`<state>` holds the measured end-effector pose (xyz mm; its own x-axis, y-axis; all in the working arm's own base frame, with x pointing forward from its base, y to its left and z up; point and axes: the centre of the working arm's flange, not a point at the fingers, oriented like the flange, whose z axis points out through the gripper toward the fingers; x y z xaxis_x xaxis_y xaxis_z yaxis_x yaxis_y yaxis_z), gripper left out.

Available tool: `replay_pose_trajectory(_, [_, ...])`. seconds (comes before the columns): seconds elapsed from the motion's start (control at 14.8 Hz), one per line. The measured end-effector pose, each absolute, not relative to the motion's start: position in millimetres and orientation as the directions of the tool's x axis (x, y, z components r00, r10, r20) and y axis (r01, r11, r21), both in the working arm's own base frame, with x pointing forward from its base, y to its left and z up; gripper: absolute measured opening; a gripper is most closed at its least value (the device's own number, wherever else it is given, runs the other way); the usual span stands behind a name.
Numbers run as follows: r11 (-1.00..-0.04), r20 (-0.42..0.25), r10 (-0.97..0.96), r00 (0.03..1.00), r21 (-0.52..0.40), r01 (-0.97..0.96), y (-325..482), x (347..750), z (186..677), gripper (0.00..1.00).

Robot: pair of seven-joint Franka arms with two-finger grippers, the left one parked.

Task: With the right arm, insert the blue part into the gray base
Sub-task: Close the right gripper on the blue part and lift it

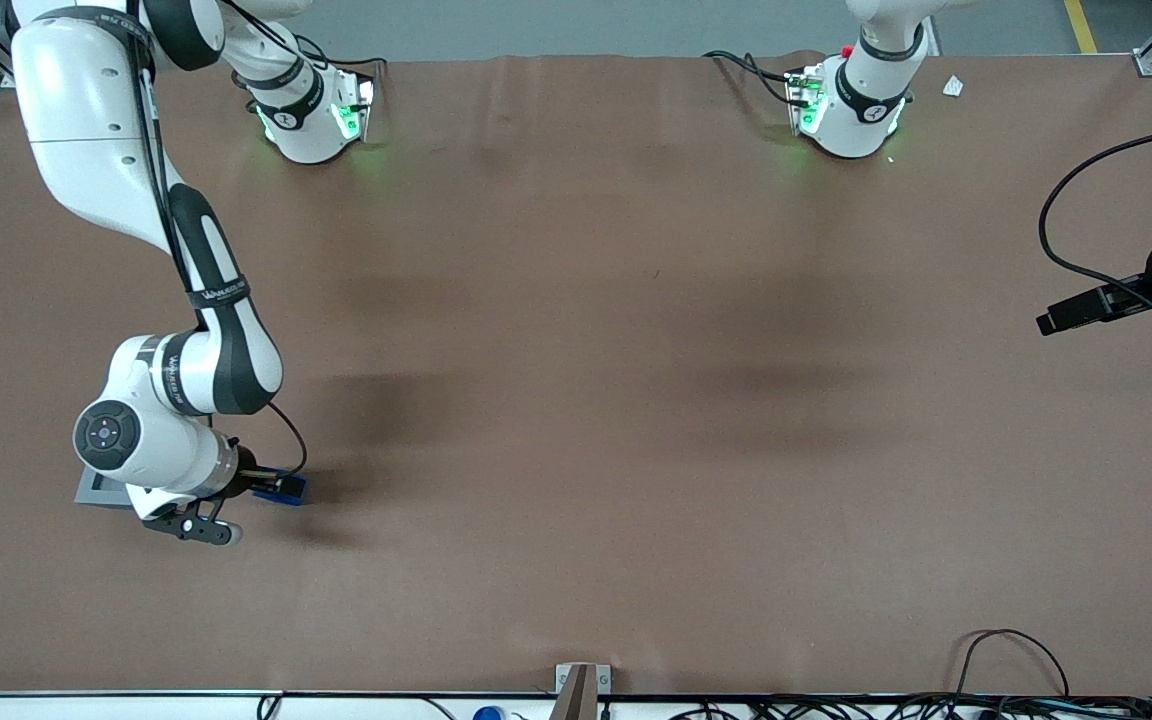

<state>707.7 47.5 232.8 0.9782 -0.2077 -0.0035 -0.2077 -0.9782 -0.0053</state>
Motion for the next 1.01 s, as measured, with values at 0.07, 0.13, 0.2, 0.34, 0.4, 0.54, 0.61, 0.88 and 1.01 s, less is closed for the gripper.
replay_pose_trajectory(0.07, [-0.979,-0.004,-0.206,0.979,-0.005,-0.206,47.5,707.7,232.8,0.99])
replay_pose_trajectory(0.13, [-0.979,-0.004,-0.205,0.979,-0.005,-0.205,47.5,707.7,232.8,0.98])
replay_pose_trajectory(0.2, [-0.979,-0.003,-0.204,0.979,-0.005,-0.204,47.5,707.7,232.8,0.96])
replay_pose_trajectory(0.34, [-0.979,-0.003,-0.204,0.979,-0.005,-0.204,47.3,707.7,232.8,0.8])
replay_pose_trajectory(0.4, [-0.979,-0.003,-0.205,0.979,-0.005,-0.205,46.8,707.7,232.8,0.79])
replay_pose_trajectory(0.54, [-0.979,-0.003,-0.205,0.979,-0.004,-0.205,46.4,707.7,232.8,0.74])
replay_pose_trajectory(0.61, [-0.979,-0.003,-0.204,0.979,-0.004,-0.204,46.4,707.7,232.8,0.7])
replay_pose_trajectory(0.88, [-0.979,-0.003,-0.205,0.979,-0.004,-0.205,46.1,707.7,232.8,0.64])
replay_pose_trajectory(1.01, [-0.979,-0.003,-0.205,0.979,-0.004,-0.205,46.1,707.7,232.8,0.59])
